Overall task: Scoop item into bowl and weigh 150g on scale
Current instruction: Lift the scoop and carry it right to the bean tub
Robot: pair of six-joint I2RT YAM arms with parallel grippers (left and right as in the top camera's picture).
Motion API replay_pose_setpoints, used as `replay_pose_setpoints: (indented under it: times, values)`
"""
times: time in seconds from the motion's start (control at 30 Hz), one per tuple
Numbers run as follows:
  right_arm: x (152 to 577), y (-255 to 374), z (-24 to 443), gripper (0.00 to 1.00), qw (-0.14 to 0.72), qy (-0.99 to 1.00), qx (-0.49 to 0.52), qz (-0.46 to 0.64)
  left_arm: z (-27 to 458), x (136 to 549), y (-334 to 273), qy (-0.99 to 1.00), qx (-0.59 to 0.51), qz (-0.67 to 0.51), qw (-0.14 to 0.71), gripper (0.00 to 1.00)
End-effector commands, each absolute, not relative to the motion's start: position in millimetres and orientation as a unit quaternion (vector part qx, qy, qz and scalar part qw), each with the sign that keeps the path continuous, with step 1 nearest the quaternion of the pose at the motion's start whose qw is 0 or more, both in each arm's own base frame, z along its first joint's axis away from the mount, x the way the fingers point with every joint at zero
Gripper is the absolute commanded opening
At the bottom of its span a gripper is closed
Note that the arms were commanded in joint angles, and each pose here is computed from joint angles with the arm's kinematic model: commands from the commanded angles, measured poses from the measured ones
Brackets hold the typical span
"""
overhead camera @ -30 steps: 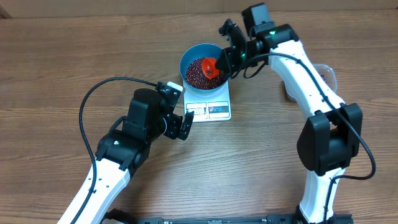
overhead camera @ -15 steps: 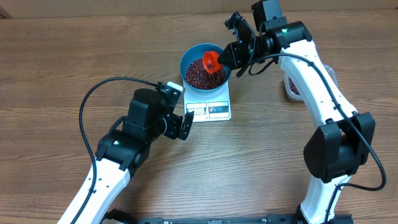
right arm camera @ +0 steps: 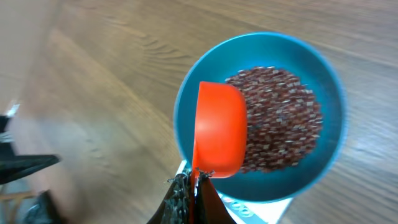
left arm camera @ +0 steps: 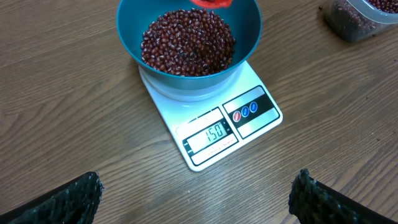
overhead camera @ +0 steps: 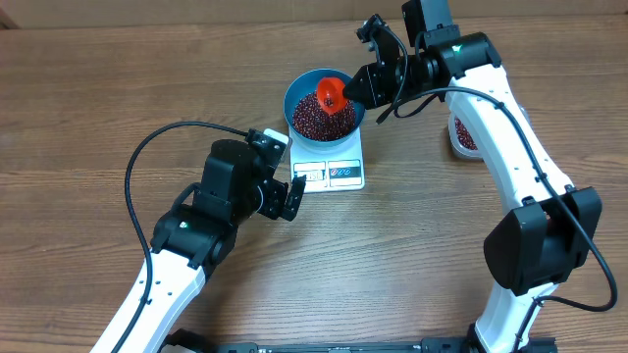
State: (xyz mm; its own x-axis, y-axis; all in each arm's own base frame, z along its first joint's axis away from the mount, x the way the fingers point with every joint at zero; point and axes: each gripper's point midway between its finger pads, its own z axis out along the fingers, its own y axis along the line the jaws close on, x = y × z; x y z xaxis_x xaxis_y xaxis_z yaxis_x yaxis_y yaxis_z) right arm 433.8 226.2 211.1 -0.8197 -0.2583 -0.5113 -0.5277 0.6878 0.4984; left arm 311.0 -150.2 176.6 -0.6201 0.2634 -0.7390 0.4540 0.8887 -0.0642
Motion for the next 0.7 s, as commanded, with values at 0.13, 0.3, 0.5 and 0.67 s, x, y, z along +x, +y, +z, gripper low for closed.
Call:
replay_pose_setpoints:
  times: [0.13, 0.3, 0.5, 0.67]
  values:
    - [414.5, 193.0, 287.6, 0.04, 0.239, 0.839, -0.220, 0.436, 172.4, 310.8, -150.0, 0.895, 0.196, -0.127, 0.380, 1.00]
    - [413.2, 144.5, 298.1, 0.04, 0.236, 0.836, -0.165, 0.467, 172.6, 310.8, -150.1, 0.895, 0.196, -0.127, 0.381, 1.00]
    - [409.2, 61.7, 292.5, 0.04, 0.248, 0.849, -0.092, 0.458, 172.6, 310.8, -150.1, 0.895, 0.196, -0.127, 0.381, 1.00]
    - [406.0, -1.9, 276.2, 0.04, 0.255, 0.878, -0.030, 0.403, 172.3, 310.8, -150.0, 0.895, 0.196, -0.126, 0.380, 1.00]
